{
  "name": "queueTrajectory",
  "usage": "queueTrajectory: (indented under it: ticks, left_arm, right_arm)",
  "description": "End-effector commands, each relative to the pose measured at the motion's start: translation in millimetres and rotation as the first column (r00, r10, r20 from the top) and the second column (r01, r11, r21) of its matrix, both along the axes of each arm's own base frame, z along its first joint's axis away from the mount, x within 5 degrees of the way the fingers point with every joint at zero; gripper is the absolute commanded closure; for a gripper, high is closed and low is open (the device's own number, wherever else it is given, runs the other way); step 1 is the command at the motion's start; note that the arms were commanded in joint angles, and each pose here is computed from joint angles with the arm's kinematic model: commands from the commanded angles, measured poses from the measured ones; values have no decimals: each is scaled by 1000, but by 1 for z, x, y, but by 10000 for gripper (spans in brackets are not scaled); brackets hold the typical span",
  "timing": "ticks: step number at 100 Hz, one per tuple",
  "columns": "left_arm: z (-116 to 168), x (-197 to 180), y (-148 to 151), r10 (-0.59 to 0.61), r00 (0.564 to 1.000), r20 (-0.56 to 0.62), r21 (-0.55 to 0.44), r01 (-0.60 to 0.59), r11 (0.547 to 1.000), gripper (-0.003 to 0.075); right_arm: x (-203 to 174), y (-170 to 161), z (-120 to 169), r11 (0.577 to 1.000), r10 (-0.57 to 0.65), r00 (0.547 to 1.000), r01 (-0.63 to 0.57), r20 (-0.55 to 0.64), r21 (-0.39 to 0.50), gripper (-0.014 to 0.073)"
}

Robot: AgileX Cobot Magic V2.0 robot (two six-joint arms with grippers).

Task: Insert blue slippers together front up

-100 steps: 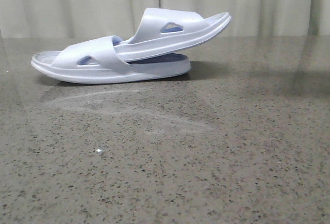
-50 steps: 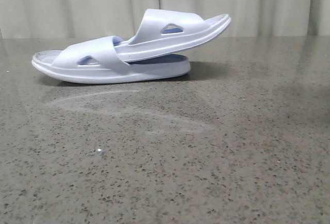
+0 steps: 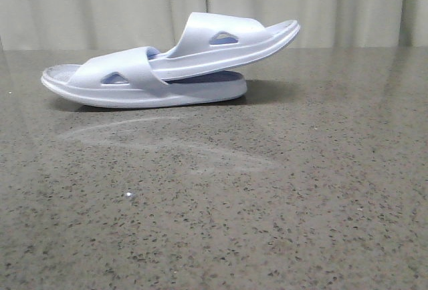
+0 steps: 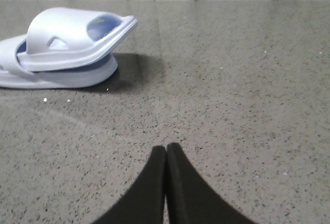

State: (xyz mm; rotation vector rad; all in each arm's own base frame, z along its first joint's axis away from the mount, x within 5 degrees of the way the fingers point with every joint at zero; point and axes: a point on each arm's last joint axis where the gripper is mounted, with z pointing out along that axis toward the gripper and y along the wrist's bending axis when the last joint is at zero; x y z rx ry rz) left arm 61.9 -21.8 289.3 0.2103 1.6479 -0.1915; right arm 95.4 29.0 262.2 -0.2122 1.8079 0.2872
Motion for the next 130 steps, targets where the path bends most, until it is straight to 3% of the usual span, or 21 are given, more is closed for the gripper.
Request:
queueTrajectory:
  ticks: [1, 15, 91, 107, 130]
  left_arm:
    - [13, 1, 3, 34, 997, 72, -89, -27, 996, 705]
    - [12, 0, 1, 21, 998, 59, -95, -15, 995, 705]
    - [11, 0, 1, 14, 999, 49, -93, -9, 996, 705]
    - [0, 3, 6, 64, 996, 59, 26, -66, 998, 705]
    - [-35, -4, 20, 212, 957, 198, 5, -217, 976, 705]
  right_arm:
    - [1, -4, 11, 997, -55, 997, 52, 62, 57, 673]
    - [-1, 1, 7, 999, 3, 1000, -3, 14, 52, 673]
    - [-1, 1, 7, 999, 3, 1000, -3, 14, 52, 673]
    - [-1, 1, 7, 999, 3, 1000, -3, 14, 52, 673]
    - [-1, 1, 7, 999, 3, 1000, -3, 14, 52, 673]
